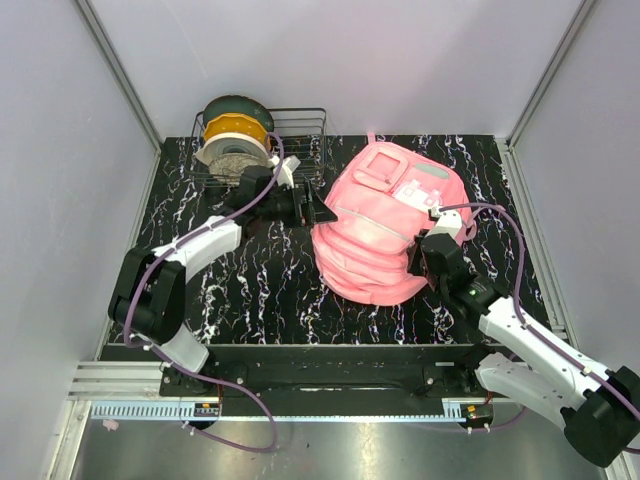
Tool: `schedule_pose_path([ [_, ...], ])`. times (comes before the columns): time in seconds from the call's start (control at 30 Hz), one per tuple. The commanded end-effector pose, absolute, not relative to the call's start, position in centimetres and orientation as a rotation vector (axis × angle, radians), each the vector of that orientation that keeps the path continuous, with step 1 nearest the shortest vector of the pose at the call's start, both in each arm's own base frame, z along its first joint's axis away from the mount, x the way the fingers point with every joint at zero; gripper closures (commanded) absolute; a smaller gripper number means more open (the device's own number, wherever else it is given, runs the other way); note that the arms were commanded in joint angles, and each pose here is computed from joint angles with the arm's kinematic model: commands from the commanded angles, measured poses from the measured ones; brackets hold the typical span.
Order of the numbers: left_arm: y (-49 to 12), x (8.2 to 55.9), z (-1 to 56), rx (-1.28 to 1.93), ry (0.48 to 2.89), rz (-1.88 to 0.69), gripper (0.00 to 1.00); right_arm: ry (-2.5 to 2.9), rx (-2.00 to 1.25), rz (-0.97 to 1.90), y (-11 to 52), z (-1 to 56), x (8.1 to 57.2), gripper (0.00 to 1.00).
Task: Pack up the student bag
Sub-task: Zip the student bag at the center of the board.
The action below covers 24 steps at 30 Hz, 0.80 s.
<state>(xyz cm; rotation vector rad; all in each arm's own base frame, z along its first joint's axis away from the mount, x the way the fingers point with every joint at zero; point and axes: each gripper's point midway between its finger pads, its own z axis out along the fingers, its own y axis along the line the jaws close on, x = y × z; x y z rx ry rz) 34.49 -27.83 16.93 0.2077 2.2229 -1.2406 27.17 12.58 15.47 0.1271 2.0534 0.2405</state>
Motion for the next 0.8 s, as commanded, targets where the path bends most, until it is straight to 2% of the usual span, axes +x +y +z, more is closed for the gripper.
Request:
schedule_pose_path([
  [0.0,-30.6,34.7,21.1,0.2,2.051,-1.393,0.05,1.989,0.047,0.39,15.1,17.9,27.6,1.0],
  [0.23,-31.5,35.9,18.5,0.111,2.109,-1.417,0.16,1.974,0.01,0.435,15.7,18.4,27.2,1.0],
  [0.37,-30.9,35.7,17.8,0.059,2.14,-1.376,0.18,1.979,-0.001,0.452,15.8,18.2,26.8,1.0],
  [0.53,-29.3,35.6,18.7,-0.005,2.134,-1.213,0.13,1.987,0.002,0.46,15.9,17.9,26.6,1.0],
  [0.6,-28.5,35.9,19.1,-0.049,2.124,-1.141,0.05,1.987,-0.001,0.465,16.0,18.0,26.7,1.0],
  [0.77,-28.4,36.4,18.0,-0.056,2.158,-1.103,0.03,1.978,-0.009,0.477,16.3,18.2,26.8,1.0],
])
